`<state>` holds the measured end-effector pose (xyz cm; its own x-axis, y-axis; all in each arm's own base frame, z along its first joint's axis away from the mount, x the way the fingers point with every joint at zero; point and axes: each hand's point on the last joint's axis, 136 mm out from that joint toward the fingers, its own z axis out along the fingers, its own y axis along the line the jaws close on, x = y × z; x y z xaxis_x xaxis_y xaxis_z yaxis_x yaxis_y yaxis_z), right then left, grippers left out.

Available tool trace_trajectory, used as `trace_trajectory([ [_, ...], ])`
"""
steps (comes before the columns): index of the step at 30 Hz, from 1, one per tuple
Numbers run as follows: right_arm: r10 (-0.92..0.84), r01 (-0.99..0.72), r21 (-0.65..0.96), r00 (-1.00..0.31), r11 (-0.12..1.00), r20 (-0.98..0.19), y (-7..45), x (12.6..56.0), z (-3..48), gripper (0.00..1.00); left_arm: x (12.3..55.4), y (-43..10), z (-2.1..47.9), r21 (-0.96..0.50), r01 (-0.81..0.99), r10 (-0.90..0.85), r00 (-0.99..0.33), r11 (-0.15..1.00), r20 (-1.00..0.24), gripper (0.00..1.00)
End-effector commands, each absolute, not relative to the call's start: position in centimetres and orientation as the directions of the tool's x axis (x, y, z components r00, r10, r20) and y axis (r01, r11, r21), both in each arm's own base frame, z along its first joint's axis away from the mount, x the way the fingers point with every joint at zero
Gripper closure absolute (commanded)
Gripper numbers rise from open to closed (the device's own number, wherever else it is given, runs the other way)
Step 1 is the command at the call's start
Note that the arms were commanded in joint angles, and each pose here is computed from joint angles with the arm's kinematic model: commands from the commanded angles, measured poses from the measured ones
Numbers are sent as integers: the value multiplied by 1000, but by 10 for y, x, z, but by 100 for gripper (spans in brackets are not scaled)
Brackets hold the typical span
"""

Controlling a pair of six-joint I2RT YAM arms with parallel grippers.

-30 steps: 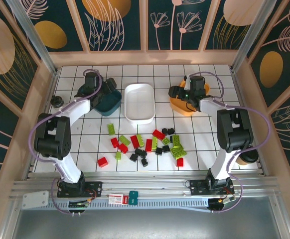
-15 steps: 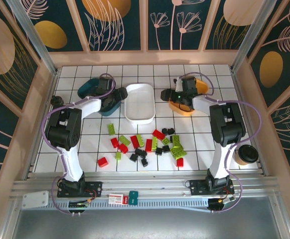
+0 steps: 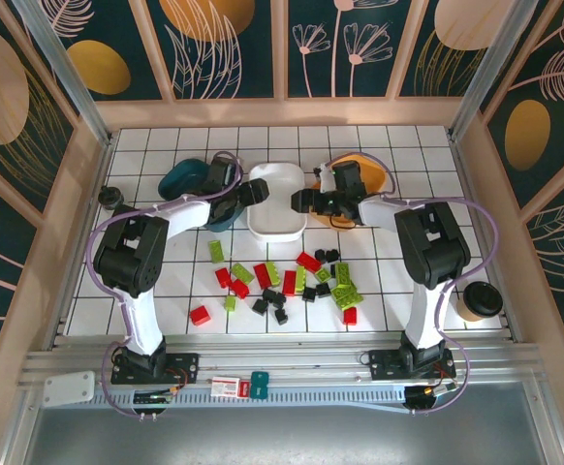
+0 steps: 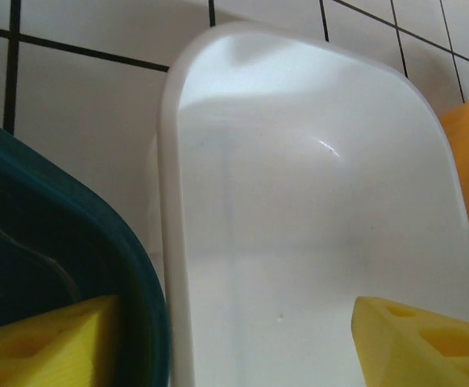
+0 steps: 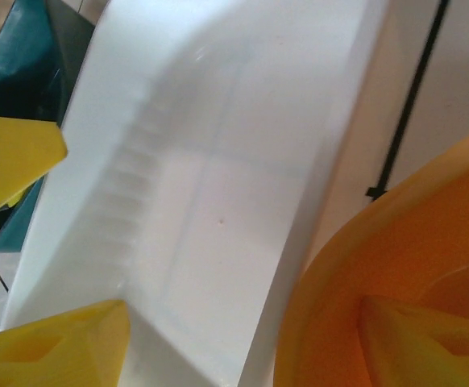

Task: Sort the legos into containers by color
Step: Move the container to the top-center of the table.

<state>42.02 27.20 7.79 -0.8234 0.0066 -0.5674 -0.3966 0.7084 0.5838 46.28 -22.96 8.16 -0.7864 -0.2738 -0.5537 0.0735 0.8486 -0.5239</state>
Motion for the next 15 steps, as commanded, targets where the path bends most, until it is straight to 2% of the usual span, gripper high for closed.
trace_trajectory([
  [1, 21, -428, 578, -791, 695, -612, 279, 416, 101, 23, 458, -237, 108, -578, 96, -306, -772, 810, -557, 26],
  [3, 39, -406, 557, -783, 724, -621, 274, 419, 103, 21, 459, -233, 114, -564, 84, -312, -762, 821, -568, 25],
  [6, 80, -370, 517, -750, 772, -657, 260, 426, 118, 11, 462, -224, 130, -538, 67, -323, -736, 840, -596, 21],
  [12, 146, -302, 432, -653, 850, -743, 231, 432, 170, 10, 459, -214, 178, -531, 86, -349, -665, 843, -661, 18],
  [15, 152, -269, 402, -637, 875, -756, 218, 415, 186, 11, 445, -209, 211, -551, 122, -368, -623, 826, -690, 12],
])
